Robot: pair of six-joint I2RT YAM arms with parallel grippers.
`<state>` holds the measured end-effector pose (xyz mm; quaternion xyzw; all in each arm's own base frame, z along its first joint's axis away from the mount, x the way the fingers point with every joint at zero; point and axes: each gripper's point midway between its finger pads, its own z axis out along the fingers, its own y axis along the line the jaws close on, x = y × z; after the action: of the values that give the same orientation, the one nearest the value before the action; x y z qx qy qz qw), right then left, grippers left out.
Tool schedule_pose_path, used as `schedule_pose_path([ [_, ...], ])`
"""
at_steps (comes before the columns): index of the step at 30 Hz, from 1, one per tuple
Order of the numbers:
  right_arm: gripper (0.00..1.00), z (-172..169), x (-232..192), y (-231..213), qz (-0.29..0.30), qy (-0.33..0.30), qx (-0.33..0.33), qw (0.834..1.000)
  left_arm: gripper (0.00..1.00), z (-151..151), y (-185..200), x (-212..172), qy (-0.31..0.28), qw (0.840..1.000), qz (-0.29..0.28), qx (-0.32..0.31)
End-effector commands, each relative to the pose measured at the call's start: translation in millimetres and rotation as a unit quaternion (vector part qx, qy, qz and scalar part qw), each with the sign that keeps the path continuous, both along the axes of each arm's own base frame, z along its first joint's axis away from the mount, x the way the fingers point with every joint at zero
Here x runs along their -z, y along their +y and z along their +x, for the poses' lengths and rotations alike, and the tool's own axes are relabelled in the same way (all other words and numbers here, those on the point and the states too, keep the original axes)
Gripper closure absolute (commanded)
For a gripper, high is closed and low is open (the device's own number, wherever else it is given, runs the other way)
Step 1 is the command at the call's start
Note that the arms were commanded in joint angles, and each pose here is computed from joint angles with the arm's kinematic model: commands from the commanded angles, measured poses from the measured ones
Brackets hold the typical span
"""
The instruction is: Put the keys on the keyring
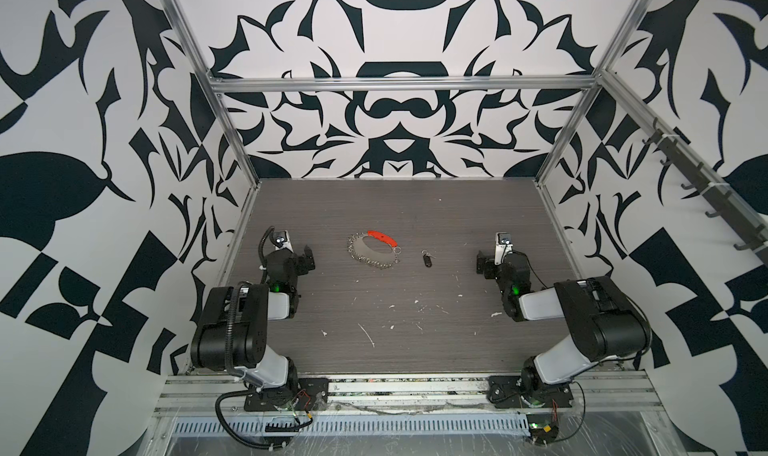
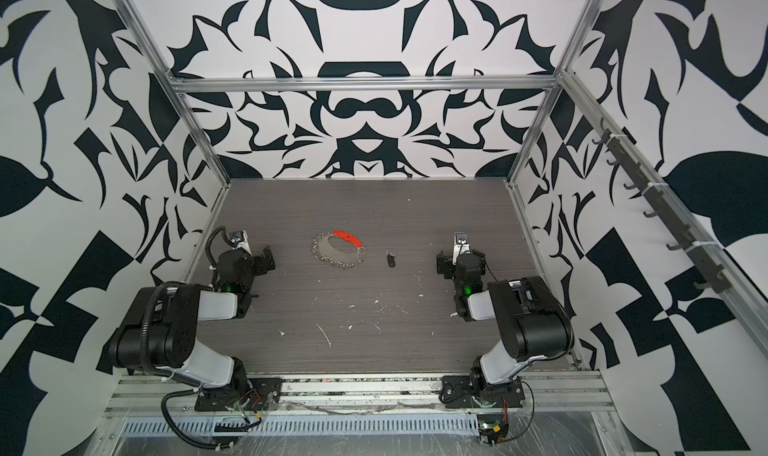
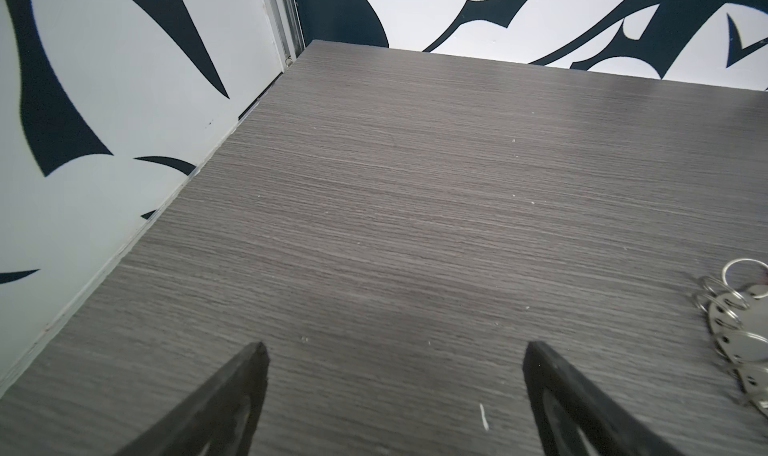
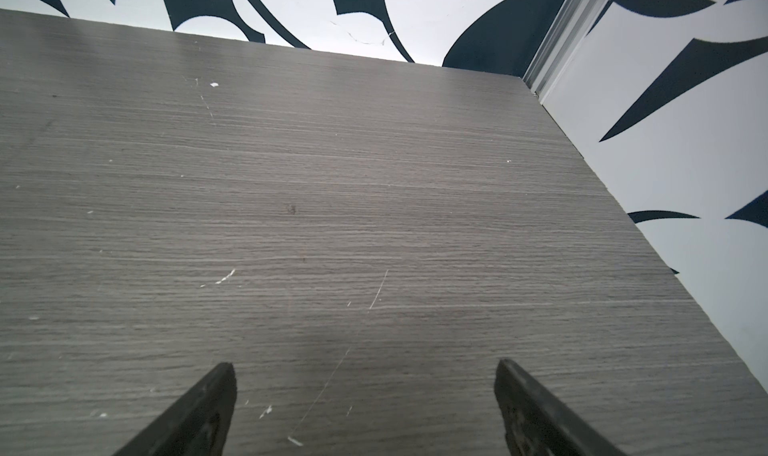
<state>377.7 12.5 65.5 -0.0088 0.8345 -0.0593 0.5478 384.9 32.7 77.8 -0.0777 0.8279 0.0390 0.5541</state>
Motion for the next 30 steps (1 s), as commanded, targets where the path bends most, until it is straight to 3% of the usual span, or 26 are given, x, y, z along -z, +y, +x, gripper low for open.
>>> schedule_pose_path([
  [1,0.0,8,-18,0,0.007,-0.031,0.002,0.999,0.01,7,1,-12,-0.023,1.0,-0.002,-0.004],
  [15,0.0,-6,-26,5,0.015,-0.068,-0.016,0.997,0.01,-4,13,-18,-0.051,0.998,-0.004,-0.046],
  [19,0.0,-15,-39,20,0.01,-0.087,-0.059,0.994,0.01,-6,9,-26,-0.063,0.997,-0.003,-0.033],
  [25,0.0,-21,-83,2,-0.023,-0.105,0.031,0.994,0.01,-10,3,-49,-0.03,0.999,-0.015,-0.024],
  [27,0.0,-20,-108,-15,0.036,-0.1,0.112,0.988,0.01,-9,-1,-71,-0.01,0.999,-0.037,-0.029],
  [30,0.0,-25,-137,-24,0.099,-0.069,0.169,0.978,0.01,-8,-20,-106,0.003,0.998,-0.068,-0.015],
])
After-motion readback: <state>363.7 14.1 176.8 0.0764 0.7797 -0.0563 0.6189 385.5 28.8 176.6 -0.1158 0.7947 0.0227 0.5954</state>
